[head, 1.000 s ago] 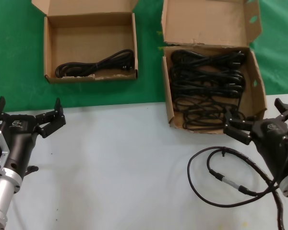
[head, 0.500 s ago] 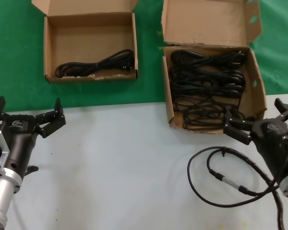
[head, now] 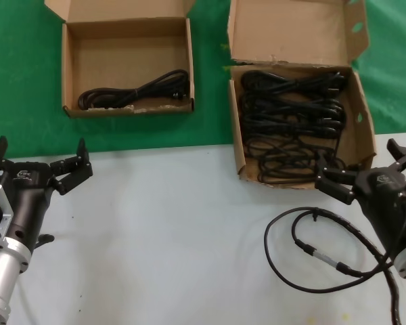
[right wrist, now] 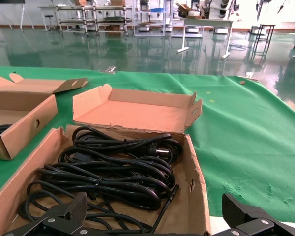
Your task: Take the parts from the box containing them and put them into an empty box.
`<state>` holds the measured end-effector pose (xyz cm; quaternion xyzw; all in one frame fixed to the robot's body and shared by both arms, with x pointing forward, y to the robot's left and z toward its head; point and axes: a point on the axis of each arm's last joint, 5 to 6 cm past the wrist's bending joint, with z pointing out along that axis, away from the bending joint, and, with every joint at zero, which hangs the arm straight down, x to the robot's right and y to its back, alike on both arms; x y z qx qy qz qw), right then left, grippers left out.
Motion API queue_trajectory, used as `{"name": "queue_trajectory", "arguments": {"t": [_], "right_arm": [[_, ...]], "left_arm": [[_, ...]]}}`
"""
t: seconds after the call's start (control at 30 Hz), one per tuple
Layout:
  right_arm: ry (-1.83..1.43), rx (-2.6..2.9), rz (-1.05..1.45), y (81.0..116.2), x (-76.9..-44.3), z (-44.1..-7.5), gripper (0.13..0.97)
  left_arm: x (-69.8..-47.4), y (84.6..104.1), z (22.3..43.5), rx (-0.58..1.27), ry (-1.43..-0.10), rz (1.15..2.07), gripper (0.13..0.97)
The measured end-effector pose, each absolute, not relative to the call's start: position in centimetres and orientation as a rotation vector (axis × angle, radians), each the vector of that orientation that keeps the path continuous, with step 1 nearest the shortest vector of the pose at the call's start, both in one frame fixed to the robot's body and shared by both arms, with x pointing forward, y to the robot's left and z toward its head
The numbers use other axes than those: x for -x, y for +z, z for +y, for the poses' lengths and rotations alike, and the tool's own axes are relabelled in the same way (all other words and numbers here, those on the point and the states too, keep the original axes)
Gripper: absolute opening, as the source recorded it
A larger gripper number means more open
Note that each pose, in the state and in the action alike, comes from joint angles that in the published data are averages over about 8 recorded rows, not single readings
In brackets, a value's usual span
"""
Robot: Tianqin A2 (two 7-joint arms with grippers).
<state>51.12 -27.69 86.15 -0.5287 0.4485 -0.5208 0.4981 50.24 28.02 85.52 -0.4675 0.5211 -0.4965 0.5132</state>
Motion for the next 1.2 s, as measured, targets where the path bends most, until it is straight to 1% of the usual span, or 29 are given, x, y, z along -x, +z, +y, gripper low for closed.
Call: {"name": "queue_trajectory", "arguments": {"t": [1.2], "right_arm": [[-1.260,1.280,1.085,86.15,-51.12,-27.69,0.966]], "left_arm": [[-50.24,85.52,28.02,1.124,-1.194,1.253,0.966]]}}
